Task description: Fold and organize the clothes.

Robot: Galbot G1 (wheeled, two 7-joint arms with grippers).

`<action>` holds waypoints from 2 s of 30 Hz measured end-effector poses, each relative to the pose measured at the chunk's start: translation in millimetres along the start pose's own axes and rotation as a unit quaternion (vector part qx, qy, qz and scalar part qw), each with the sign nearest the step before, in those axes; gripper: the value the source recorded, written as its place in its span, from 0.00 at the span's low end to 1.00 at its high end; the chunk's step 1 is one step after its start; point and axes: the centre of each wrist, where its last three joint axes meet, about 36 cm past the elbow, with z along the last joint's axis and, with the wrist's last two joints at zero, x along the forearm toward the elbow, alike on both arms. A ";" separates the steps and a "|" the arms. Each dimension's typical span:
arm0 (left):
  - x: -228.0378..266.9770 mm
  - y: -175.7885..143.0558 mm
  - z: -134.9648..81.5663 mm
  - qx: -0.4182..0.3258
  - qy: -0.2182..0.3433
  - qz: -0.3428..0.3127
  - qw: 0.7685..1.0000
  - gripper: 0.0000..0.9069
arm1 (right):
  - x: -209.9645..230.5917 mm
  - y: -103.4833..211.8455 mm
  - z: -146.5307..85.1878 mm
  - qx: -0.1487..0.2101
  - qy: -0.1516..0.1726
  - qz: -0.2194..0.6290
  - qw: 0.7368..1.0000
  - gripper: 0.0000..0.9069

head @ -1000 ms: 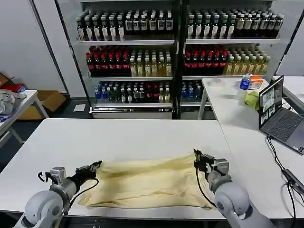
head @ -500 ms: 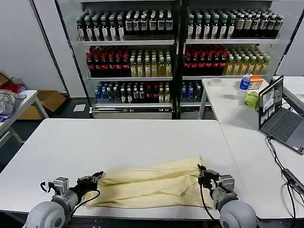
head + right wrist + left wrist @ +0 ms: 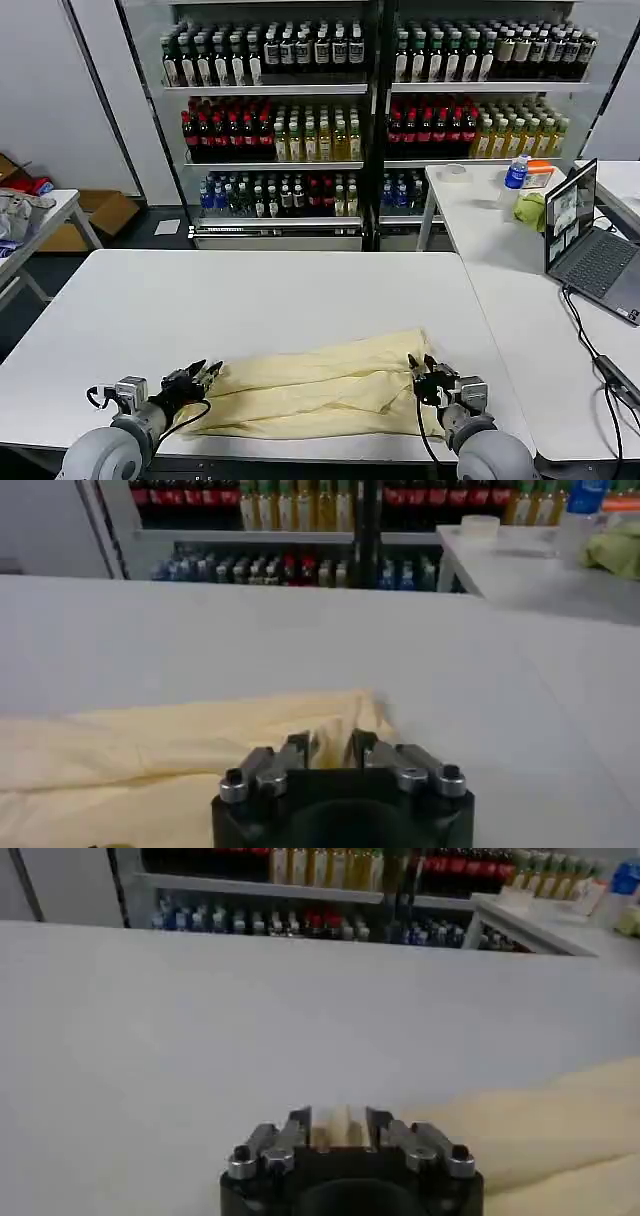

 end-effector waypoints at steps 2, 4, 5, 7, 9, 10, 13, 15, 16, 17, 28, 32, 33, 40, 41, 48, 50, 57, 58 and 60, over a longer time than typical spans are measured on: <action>2.2 -1.3 0.2 0.001 -0.006 -0.004 1.000 1.00 | 3.3 -0.4 0.1 0.004 -0.004 0.003 1.000 1.00; 5.5 -3.2 -0.2 0.003 -0.013 -0.007 1.000 1.00 | 7.2 -0.4 0.0 0.007 -0.009 0.006 1.000 1.00; 7.4 -4.4 -0.5 0.005 -0.017 -0.010 1.000 1.00 | 9.2 -0.3 -0.1 0.008 -0.011 0.007 1.000 1.00; 11.9 -7.1 -0.9 0.010 -0.025 -0.013 1.000 1.00 | 13.9 -0.2 -0.1 0.011 -0.015 0.010 1.000 1.00; 17.3 -10.1 -1.1 0.015 -0.034 -0.020 0.999 1.00 | 19.0 0.0 0.0 0.013 -0.020 0.012 1.000 1.00; 20.5 -12.1 -1.0 0.019 -0.038 -0.022 0.999 1.00 | 21.3 -0.1 0.2 0.013 -0.022 0.013 1.000 1.00; 30.0 -18.5 1.5 0.027 -0.050 -0.029 0.998 1.00 | 27.0 -0.5 1.6 0.014 -0.025 0.018 0.999 1.00; 35.9 -22.4 4.1 0.034 -0.055 -0.035 0.997 1.00 | 30.4 -0.9 2.4 0.014 -0.027 0.021 0.999 1.00; 38.5 -24.8 6.2 0.038 -0.057 -0.038 0.997 1.00 | 32.0 -0.9 2.6 0.014 -0.027 0.022 0.999 1.00; 40.4 -27.0 8.3 0.041 -0.058 -0.041 0.997 1.00 | 33.4 -0.7 3.0 0.014 -0.027 0.023 0.999 1.00; 47.2 -49.0 31.2 0.088 -0.052 -0.064 0.993 1.00 | 42.9 -0.3 7.7 0.011 -0.026 0.031 0.999 1.00; 45.0 -53.1 36.7 0.097 -0.054 -0.075 0.991 1.00 | 44.3 -1.2 9.3 0.011 -0.025 0.033 0.999 1.00; 44.4 -53.7 38.3 0.099 -0.054 -0.078 0.991 1.00 | 44.6 -1.0 9.5 0.011 -0.025 0.033 0.999 1.00; 37.3 -58.8 52.7 0.106 -0.043 -0.096 0.989 1.00 | 45.4 0.7 10.1 0.010 -0.025 0.032 0.999 1.00; 36.3 -59.3 54.5 0.107 -0.042 -0.098 0.989 1.00 | 45.3 0.9 9.9 0.010 -0.026 0.032 0.999 1.00; 28.3 -64.5 63.3 0.111 -0.040 -0.105 0.987 0.08 | 46.2 2.4 9.2 0.009 -0.027 0.030 0.999 1.00; 26.6 -64.7 64.4 0.113 -0.041 -0.106 0.987 0.04 | 46.8 2.1 8.8 0.010 -0.027 0.031 0.999 1.00; 23.3 -65.1 67.3 0.125 -0.039 -0.102 0.986 0.03 | 49.5 0.0 6.6 0.007 -0.029 0.034 0.999 1.00; 22.8 -64.7 67.6 0.128 -0.039 -0.102 0.986 0.02 | 50.1 0.0 6.3 0.007 -0.029 0.034 0.999 1.00; 22.4 -64.0 68.0 0.135 -0.039 -0.100 0.985 0.02 | 51.1 -0.3 5.9 0.007 -0.030 0.035 0.999 1.00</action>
